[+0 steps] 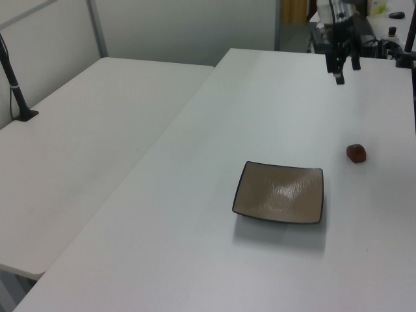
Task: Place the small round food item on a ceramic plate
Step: 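Lower the gripper over the red food item and close on it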
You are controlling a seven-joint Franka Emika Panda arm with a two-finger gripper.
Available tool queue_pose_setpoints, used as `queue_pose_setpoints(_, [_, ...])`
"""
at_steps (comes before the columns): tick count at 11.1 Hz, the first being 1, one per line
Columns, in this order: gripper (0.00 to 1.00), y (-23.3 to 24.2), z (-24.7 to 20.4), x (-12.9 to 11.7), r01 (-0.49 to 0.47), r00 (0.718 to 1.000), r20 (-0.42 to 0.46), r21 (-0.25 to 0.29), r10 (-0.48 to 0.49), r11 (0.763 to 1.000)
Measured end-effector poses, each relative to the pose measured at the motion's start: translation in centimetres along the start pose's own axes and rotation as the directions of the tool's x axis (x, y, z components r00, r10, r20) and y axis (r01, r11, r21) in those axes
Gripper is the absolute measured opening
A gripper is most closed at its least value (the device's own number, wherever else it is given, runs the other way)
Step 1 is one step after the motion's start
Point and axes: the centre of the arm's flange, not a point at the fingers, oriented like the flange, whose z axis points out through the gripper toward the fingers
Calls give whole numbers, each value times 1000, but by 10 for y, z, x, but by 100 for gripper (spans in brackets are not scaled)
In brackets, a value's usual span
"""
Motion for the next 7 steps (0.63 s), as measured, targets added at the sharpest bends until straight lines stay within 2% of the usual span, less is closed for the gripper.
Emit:
queue_pose_setpoints(4, [100,1,65,-11,-29,1000,14,45,28,999])
queue_pose_setpoints(7, [100,-4,98,-14,-86,996,-6,53,86,995])
